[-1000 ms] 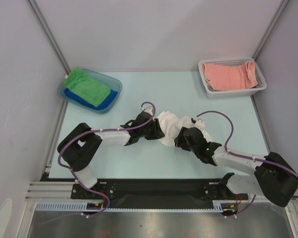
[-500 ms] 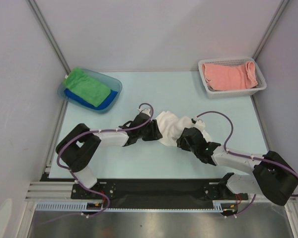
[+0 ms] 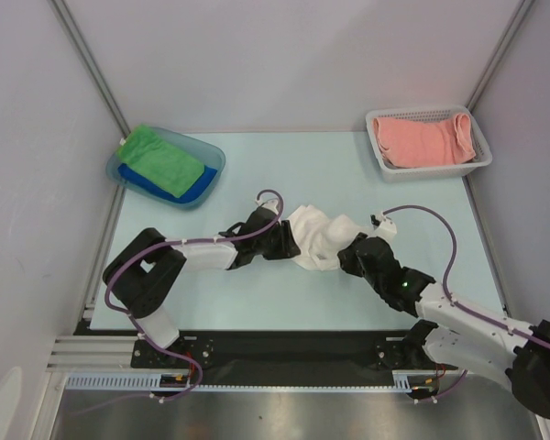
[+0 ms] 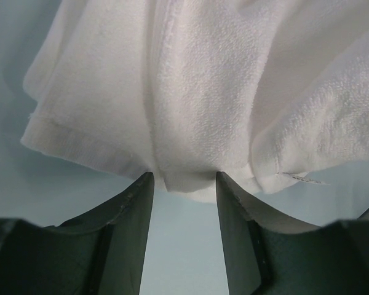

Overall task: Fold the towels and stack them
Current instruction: Flatten out the crumpled towel

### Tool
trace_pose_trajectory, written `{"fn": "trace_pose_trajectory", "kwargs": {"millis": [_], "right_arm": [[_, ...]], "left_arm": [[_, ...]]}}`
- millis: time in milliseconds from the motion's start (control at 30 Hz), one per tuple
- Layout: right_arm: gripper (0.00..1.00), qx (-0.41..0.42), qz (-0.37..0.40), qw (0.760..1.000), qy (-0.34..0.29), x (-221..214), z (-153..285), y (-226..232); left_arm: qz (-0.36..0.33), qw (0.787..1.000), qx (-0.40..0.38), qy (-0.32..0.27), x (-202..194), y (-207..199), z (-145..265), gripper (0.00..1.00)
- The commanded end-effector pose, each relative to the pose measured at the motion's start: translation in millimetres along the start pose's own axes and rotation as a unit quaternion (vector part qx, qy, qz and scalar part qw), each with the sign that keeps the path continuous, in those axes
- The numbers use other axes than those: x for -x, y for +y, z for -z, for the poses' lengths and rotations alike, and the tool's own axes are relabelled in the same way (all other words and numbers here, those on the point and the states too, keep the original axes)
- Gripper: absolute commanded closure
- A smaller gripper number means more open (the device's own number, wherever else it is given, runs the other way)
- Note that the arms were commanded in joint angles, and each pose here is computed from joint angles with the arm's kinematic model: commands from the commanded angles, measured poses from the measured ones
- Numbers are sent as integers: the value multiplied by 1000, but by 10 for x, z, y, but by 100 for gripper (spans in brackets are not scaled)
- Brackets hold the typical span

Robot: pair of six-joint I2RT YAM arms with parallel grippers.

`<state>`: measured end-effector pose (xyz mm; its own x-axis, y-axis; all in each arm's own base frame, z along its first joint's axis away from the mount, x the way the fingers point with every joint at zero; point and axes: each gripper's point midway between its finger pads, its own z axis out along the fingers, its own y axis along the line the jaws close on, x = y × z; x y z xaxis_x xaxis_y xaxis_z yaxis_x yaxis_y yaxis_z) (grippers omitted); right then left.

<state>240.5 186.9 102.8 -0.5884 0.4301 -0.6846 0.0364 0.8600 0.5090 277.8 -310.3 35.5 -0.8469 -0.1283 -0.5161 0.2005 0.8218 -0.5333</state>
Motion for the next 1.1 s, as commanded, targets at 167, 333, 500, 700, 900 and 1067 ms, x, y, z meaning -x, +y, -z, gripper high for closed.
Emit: {"fn": "trace_pose_trajectory", "kwargs": {"millis": [167,333,500,700,900,1067], "right_arm": [[80,-21,5,1000,-17,111,132,-126],[71,-7,7,1000,10,-57,20,-53],[56,1,8,1000,27,-160,-53,14],[48,7,3,999,34,-219,-120,65],[44,-1,7,999,53,-353,-183,28],[44,14,-5,999,52,-407,-241,119]], "left_arm": [[-8,999,-28,-18,210,-186,11,50],[-4,999,-28,-19,223,-190,-29,53],[-4,999,-28,-17,229,-203,-58,61],[-5,999,-29,-18,255,-226,-50,75],[-10,999,-30,-26,320,-266,11,89],[-12,999,-33,-30,337,-281,62,99]]}}
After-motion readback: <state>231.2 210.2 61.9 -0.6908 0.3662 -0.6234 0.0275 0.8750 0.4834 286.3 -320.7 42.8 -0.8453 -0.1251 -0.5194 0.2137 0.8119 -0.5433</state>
